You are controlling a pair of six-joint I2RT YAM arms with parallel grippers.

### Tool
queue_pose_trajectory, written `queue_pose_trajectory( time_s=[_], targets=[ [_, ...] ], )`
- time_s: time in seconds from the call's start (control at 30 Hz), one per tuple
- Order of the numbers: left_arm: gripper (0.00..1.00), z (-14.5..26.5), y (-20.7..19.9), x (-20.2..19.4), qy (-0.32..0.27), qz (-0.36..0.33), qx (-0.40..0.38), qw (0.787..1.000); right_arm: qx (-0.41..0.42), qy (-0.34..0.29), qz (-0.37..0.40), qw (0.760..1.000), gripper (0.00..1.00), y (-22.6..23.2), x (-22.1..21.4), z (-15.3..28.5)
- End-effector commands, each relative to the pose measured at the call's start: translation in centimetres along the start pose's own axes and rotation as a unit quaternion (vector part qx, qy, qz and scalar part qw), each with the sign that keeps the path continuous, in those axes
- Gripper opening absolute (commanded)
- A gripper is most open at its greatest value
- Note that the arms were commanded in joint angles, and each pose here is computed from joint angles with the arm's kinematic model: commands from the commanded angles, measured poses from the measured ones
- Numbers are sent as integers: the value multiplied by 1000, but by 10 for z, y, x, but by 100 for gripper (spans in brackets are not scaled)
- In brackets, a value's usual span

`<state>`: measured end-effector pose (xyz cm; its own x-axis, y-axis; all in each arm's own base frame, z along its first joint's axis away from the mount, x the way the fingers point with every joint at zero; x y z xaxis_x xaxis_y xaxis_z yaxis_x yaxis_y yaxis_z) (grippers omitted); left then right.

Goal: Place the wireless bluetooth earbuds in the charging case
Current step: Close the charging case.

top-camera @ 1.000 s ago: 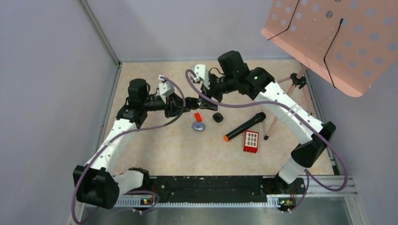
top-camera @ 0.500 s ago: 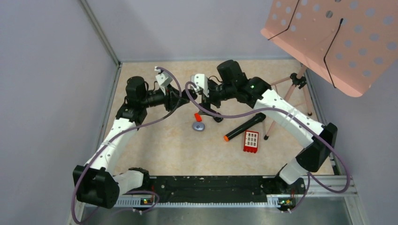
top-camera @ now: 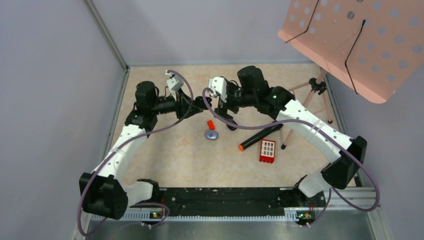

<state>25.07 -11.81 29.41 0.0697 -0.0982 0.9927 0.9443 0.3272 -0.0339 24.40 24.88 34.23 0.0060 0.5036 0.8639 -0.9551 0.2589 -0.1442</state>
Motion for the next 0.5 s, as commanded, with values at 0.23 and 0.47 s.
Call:
queue_pose_trajectory(
  time_s=[0.23,0.47],
  targets=[
    [0,-4,8,7,-6,-11,-9,1000,104,-75,60,990,83,5,26,-29],
    [0,-5,24,7,-22,53,55,997,66,-69,77,992,82,12,24,-10]
  ],
)
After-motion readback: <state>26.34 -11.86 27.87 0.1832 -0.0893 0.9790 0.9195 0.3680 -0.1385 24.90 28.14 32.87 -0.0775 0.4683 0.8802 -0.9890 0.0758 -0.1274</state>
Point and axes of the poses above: each gripper's point midway between its finger pads, its own z axis back along the fingers, its own y axis along the line the jaws close on, x = y × z, the point moved 10 cm from there along z, back along the fingers, and after that the axes turned 12 degrees about -z, right-handed, at the moved point
